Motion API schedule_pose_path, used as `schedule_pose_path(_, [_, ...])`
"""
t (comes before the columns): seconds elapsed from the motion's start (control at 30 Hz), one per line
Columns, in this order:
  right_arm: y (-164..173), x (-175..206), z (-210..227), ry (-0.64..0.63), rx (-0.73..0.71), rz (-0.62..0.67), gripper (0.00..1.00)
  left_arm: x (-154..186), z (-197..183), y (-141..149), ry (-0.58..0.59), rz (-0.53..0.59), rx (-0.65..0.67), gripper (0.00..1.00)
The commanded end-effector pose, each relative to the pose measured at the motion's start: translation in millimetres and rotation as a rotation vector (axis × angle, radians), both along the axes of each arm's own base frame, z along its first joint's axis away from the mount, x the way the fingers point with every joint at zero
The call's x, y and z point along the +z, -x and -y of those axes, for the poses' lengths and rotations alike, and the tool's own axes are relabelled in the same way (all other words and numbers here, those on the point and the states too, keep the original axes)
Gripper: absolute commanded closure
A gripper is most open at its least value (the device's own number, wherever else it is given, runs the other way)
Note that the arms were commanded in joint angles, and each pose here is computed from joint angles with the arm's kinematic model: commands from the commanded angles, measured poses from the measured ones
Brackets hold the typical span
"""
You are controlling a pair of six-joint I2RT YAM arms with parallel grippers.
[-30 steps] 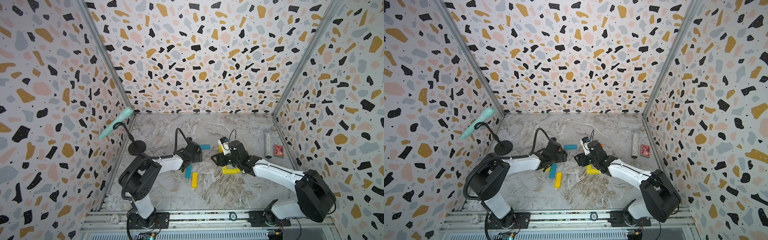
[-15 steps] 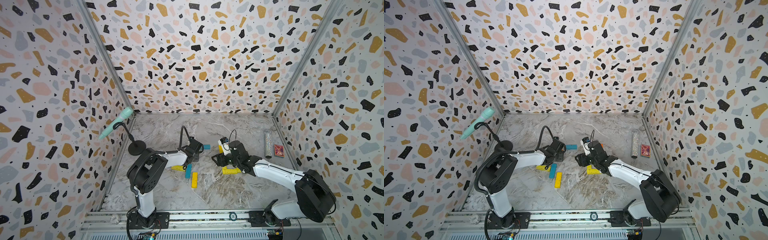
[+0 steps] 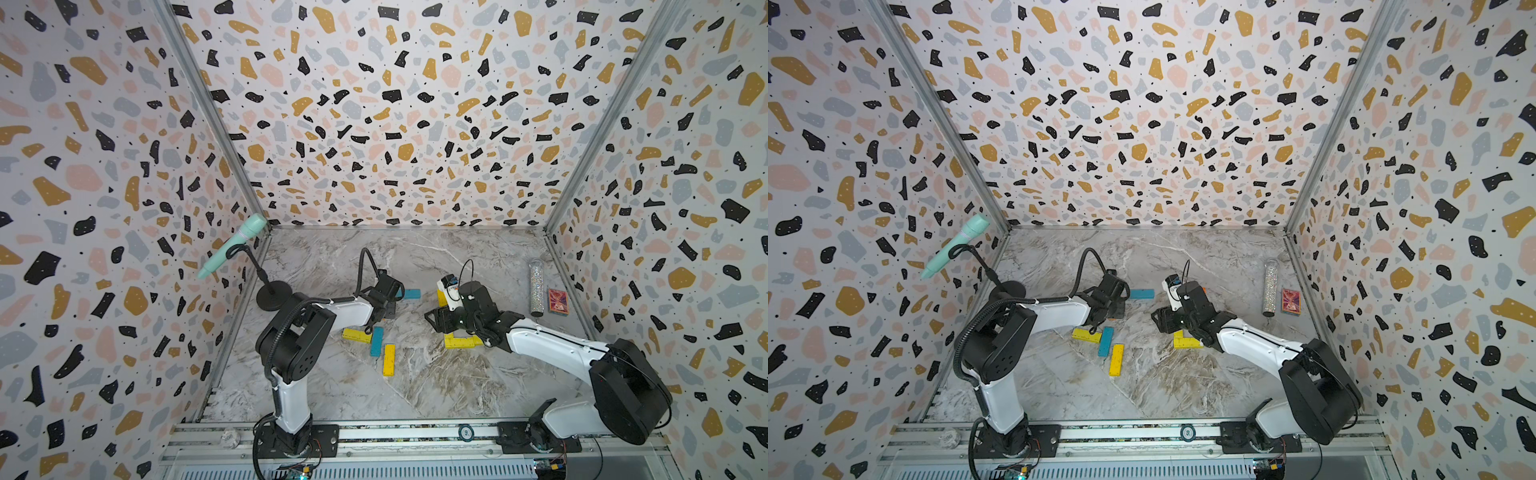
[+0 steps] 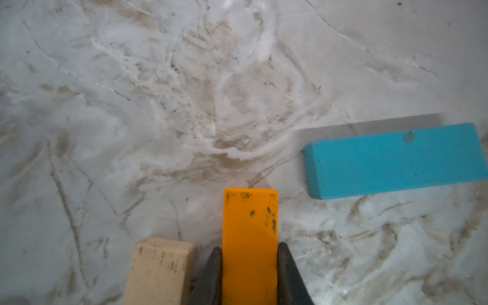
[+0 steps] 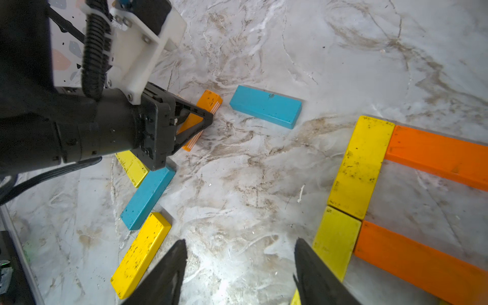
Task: Assemble the number 6 with building blocks
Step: Assemble the building block at the center of the board.
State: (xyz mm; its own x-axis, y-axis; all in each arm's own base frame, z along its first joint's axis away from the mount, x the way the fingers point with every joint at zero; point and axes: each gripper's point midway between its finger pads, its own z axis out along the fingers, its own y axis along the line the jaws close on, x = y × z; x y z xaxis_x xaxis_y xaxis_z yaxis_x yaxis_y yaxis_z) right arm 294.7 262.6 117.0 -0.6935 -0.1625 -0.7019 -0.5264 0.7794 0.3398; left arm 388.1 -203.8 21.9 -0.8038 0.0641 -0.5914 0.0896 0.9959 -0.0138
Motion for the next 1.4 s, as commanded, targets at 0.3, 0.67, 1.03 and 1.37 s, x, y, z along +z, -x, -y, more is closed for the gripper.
schedule_pose_path(0.3, [-26, -10, -18, 0.034, 0.039, -0.010, 0.34, 16, 15, -11, 0.072, 0.030, -0.041, 0.80])
schedule_pose_path(0.67, [-50, -7, -27, 0.023, 0.056, -0.012, 0.34, 14, 17, -8, 0.094, 0.027, -0.047, 0.52])
schedule_pose_path(1.03, [-82, -1, -42, -0.024, 0.073, -0.039, 0.34, 72, 18, -23, 0.316, 0.135, -0.010, 0.38])
schedule_pose_path(1.37, [-112, -39, -49, 0.022, 0.049, -0.122, 0.34, 55, 4, -18, 0.365, 0.126, 0.026, 0.34])
